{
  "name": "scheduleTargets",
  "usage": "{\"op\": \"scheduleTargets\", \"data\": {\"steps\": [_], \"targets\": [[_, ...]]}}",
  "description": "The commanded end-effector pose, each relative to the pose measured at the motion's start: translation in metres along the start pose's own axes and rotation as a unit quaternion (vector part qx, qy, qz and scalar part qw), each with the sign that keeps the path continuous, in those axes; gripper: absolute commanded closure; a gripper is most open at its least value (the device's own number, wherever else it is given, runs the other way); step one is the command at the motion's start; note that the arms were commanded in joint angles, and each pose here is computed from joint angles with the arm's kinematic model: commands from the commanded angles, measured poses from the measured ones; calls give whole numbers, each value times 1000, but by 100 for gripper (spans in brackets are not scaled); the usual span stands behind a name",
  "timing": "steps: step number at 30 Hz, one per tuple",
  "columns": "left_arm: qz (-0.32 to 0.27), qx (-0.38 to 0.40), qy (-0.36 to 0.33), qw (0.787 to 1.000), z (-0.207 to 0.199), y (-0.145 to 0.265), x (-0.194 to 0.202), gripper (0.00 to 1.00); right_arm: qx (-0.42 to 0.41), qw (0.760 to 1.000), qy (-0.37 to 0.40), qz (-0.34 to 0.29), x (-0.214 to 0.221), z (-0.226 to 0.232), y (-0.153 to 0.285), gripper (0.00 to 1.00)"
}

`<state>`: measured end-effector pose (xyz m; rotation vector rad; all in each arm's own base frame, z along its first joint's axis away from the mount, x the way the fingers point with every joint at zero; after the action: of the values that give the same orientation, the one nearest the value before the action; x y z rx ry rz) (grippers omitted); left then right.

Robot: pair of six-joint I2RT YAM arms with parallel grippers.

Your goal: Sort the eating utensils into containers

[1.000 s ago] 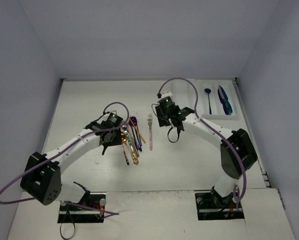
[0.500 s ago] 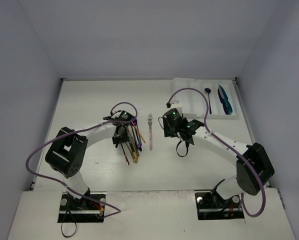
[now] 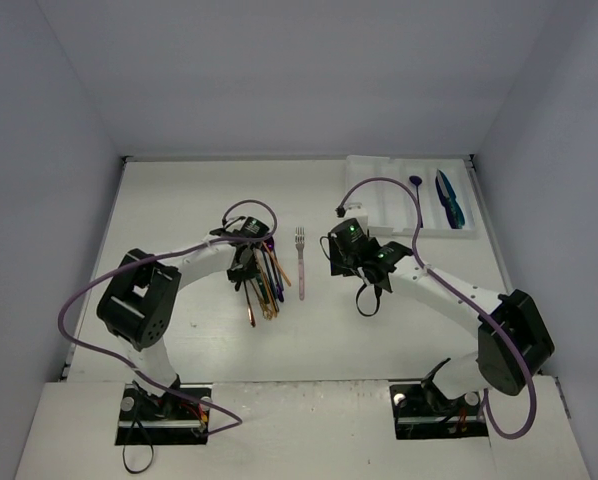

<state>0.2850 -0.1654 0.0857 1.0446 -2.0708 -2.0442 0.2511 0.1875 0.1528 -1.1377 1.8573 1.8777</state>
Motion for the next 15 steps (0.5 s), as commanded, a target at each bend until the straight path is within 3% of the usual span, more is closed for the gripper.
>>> {"op": "scheduleTargets", "data": {"steps": [1, 9, 15], "targets": [[-24, -59, -16, 998, 37, 16, -8, 100, -26, 998, -4, -57, -29, 6, 19, 58], [-59, -68, -19, 996, 68, 48, -28, 100, -62, 995, 7, -79, -47, 21, 29, 58], [-110, -20, -16, 994, 66, 88, -51, 100, -126, 985, 34, -108, -70, 45, 46, 57]]}}
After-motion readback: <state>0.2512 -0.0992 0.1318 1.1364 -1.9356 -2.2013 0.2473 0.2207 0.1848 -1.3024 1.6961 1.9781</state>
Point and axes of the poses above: each gripper's point midway between its finger pads, its own y axis back along the fingers, its own z axis along the line the jaws close on, x = y × z, the point moved 7 cm from there along y, back along the fingers, and after that the axes turned 15 degrees about y, right-handed, at the moved point
